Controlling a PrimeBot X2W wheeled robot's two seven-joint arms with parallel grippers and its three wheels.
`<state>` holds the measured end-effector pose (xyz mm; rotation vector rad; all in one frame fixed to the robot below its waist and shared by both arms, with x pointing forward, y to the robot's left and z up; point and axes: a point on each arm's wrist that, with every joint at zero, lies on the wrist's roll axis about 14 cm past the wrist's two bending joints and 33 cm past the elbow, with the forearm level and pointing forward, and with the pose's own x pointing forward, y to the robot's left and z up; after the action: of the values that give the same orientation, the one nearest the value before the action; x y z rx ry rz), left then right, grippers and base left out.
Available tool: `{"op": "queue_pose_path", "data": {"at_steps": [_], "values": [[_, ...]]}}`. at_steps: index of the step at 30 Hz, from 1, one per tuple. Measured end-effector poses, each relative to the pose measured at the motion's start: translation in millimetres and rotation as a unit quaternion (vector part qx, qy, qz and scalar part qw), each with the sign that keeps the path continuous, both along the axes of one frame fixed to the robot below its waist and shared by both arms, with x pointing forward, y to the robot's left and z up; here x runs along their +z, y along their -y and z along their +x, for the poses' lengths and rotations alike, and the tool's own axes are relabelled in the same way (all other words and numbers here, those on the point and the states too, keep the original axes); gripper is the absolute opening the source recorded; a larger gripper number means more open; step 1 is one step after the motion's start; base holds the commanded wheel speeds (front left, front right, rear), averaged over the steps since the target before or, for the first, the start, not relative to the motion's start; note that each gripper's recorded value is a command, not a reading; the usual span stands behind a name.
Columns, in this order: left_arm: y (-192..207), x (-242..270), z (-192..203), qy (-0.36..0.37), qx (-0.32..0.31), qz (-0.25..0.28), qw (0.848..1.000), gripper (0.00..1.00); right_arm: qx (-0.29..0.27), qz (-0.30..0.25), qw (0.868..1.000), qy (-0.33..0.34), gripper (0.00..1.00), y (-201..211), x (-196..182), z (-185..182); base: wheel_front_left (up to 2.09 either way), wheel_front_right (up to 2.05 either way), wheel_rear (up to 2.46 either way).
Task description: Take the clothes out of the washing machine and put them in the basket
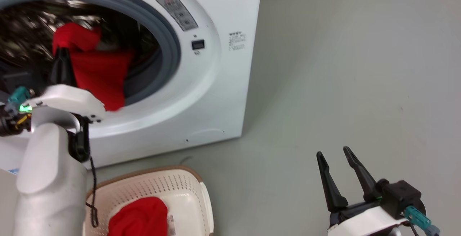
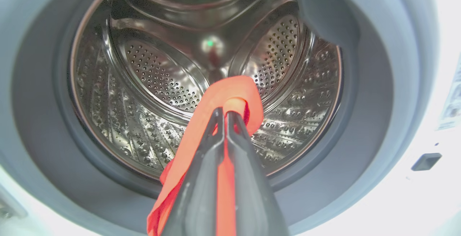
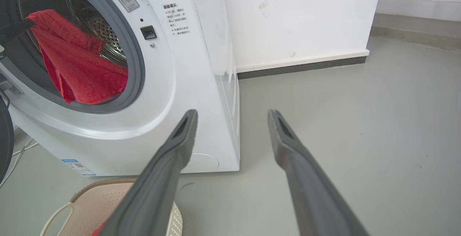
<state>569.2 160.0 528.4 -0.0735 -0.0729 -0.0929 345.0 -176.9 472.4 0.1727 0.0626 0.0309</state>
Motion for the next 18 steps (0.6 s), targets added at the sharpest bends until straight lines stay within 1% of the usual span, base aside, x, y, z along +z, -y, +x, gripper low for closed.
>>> {"op": "queue_pose_path", "data": {"at_steps": [10,15,18], "values": [[-3.5,71.2,-65.7,0.105,0.001,-0.023,0.994,0.00,0.020,0.002,0.999,0.037,1.00,-11.1,27.8,-14.6,0.00,0.00,0.00],[-0.3,106.7,-98.6,0.164,-0.006,-0.027,0.986,0.00,0.035,0.004,0.998,0.047,1.00,-20.3,35.8,-19.2,0.00,0.00,0.00],[-1.2,134.9,-117.3,0.209,-0.010,-0.025,0.977,0.00,0.047,0.004,0.997,0.053,1.00,-27.3,40.4,-19.2,0.00,0.00,0.00]]}}
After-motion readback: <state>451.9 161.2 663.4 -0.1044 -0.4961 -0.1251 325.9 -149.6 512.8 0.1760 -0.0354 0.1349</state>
